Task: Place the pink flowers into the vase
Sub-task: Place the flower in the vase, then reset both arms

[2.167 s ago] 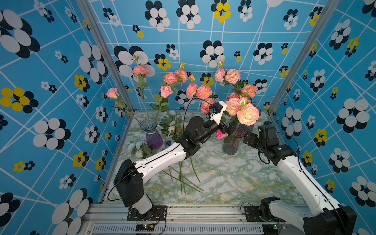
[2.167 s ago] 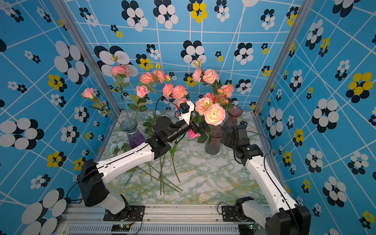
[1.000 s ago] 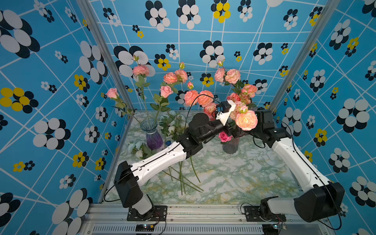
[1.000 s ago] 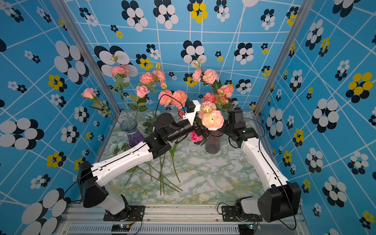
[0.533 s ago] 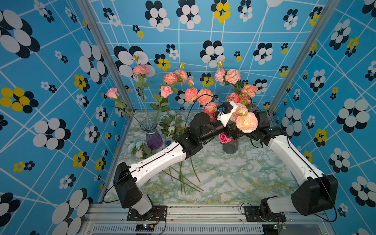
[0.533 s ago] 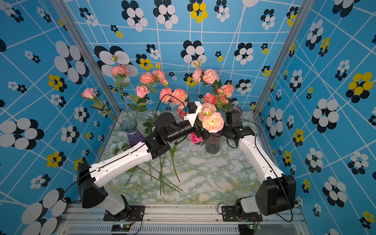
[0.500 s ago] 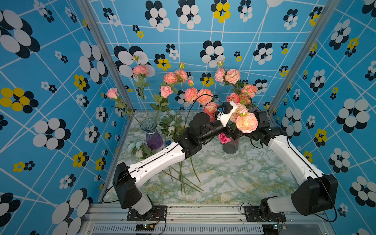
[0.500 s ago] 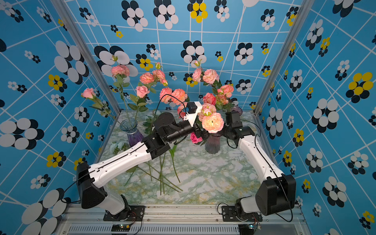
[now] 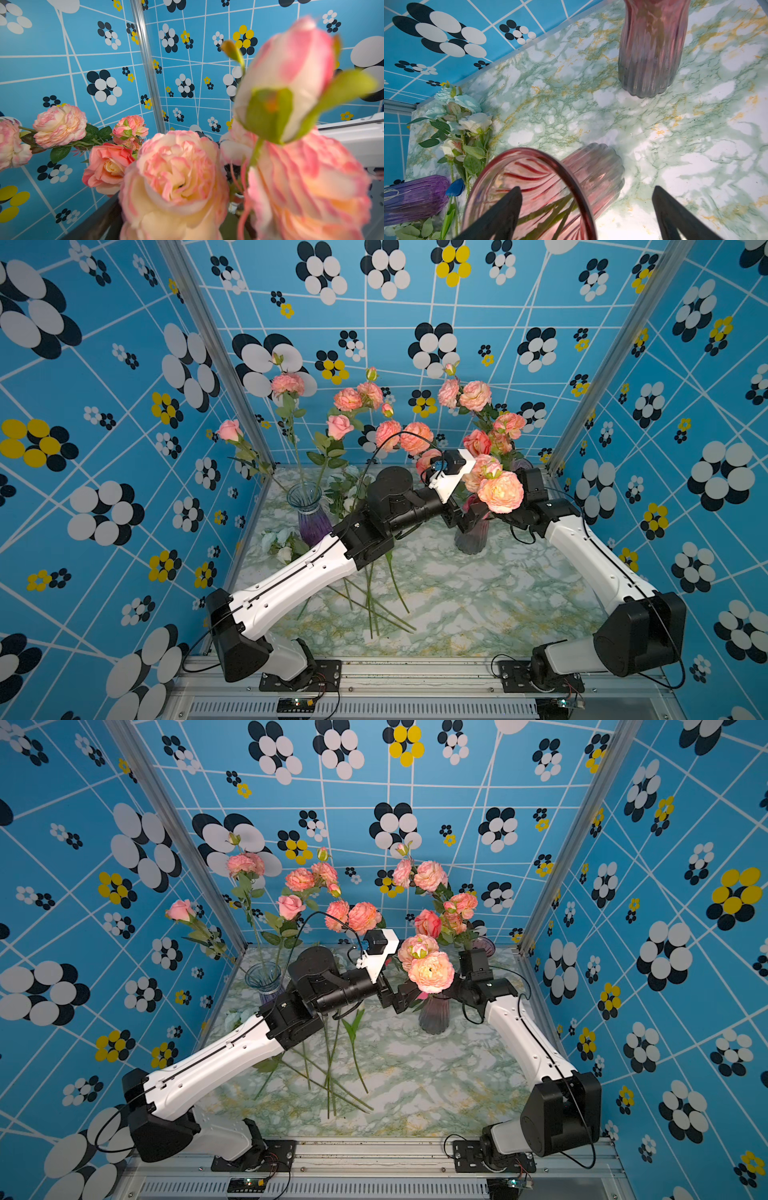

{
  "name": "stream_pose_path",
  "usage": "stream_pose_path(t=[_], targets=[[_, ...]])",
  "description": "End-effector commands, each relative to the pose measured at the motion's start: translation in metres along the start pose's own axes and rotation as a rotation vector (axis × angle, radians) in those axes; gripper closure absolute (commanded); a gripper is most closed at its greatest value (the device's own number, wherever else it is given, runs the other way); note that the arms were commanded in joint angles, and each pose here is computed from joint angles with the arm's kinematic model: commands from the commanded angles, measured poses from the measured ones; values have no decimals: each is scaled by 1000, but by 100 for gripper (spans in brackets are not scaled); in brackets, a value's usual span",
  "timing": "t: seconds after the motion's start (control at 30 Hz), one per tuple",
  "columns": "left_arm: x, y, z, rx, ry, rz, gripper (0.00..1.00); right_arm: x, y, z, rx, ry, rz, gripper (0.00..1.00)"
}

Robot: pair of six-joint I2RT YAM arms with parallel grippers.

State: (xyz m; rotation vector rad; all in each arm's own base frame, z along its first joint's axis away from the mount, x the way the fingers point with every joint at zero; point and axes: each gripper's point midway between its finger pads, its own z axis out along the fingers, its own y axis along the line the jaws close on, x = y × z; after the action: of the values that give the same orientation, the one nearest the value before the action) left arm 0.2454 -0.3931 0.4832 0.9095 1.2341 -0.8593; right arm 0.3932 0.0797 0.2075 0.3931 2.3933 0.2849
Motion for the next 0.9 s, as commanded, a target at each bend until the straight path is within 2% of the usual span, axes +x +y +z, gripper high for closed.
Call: stream_pose_path(t=[0.0, 0.23, 0.5, 0.7, 0.87], targets=[[-23, 4, -26, -22, 4, 67, 0, -1, -3, -2, 11, -8, -13, 1], [-18, 29, -61, -95, 43, 86, 0, -11, -1, -18, 7, -47, -26, 1], [-18, 35, -90, -122, 57, 92, 0, -12, -1, -27, 2, -63, -28, 1], [-13, 62, -135, -268, 75, 89, 1, -20, -1, -53, -17, -123, -39, 1], [-13, 85, -173, -382, 90, 87, 1, -24, -11, -68, 22, -177, -57, 1]])
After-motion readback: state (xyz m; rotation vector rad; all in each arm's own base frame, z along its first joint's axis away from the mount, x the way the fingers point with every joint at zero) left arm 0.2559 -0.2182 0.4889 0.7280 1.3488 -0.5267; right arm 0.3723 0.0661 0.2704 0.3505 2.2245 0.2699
